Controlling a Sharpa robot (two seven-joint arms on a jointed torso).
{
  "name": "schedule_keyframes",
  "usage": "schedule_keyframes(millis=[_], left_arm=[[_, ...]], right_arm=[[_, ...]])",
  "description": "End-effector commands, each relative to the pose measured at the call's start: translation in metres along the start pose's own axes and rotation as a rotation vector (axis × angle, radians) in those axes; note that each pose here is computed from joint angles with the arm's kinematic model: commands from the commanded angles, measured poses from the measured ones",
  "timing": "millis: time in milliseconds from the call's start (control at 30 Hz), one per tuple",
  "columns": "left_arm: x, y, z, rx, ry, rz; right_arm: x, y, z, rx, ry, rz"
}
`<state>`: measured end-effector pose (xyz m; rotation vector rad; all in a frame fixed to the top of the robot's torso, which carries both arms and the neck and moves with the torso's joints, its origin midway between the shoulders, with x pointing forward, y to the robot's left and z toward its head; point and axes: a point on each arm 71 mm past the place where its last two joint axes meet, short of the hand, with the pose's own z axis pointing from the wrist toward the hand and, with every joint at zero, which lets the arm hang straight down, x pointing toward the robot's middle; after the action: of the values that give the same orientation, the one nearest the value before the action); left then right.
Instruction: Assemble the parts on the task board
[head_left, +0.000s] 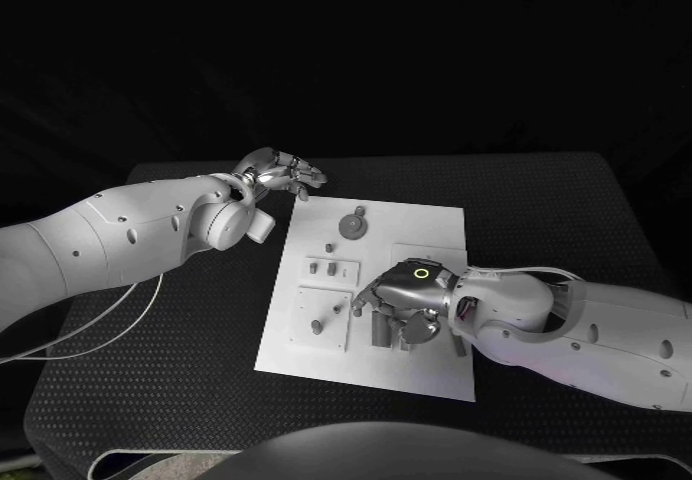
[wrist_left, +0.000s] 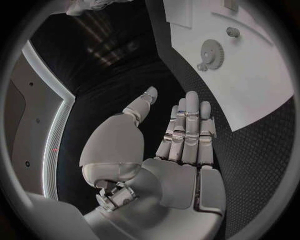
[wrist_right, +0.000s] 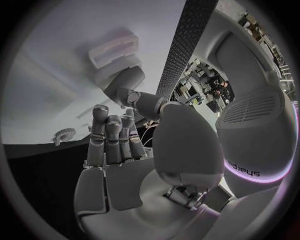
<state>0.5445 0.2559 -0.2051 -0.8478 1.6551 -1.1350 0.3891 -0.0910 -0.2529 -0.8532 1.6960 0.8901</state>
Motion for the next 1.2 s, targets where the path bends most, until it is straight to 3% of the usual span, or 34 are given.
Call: schedule_keyframes(millis=[33, 267, 1000, 1200], left_arm=[[0.0022, -0.0018, 0.0005, 0.011, 0.016, -0.006], [0.0018, -0.0016, 0.0004, 0.01, 0.015, -0.006], [0.0018, -0.0013, 0.0004, 0.008, 0.016, -0.006], [0.0019, -0.0013, 0.0003, 0.007, 0.017, -0.006]], right_arm=[[0.007, 0.001, 0.001, -0.004, 0.054, -0.045], [0.014, -0.004, 0.001, 0.016, 0.087, -0.052], [0.021, -0.008, 0.002, 0.032, 0.115, -0.068], [0.023, -0.012, 0.002, 0.062, 0.137, -0.113]])
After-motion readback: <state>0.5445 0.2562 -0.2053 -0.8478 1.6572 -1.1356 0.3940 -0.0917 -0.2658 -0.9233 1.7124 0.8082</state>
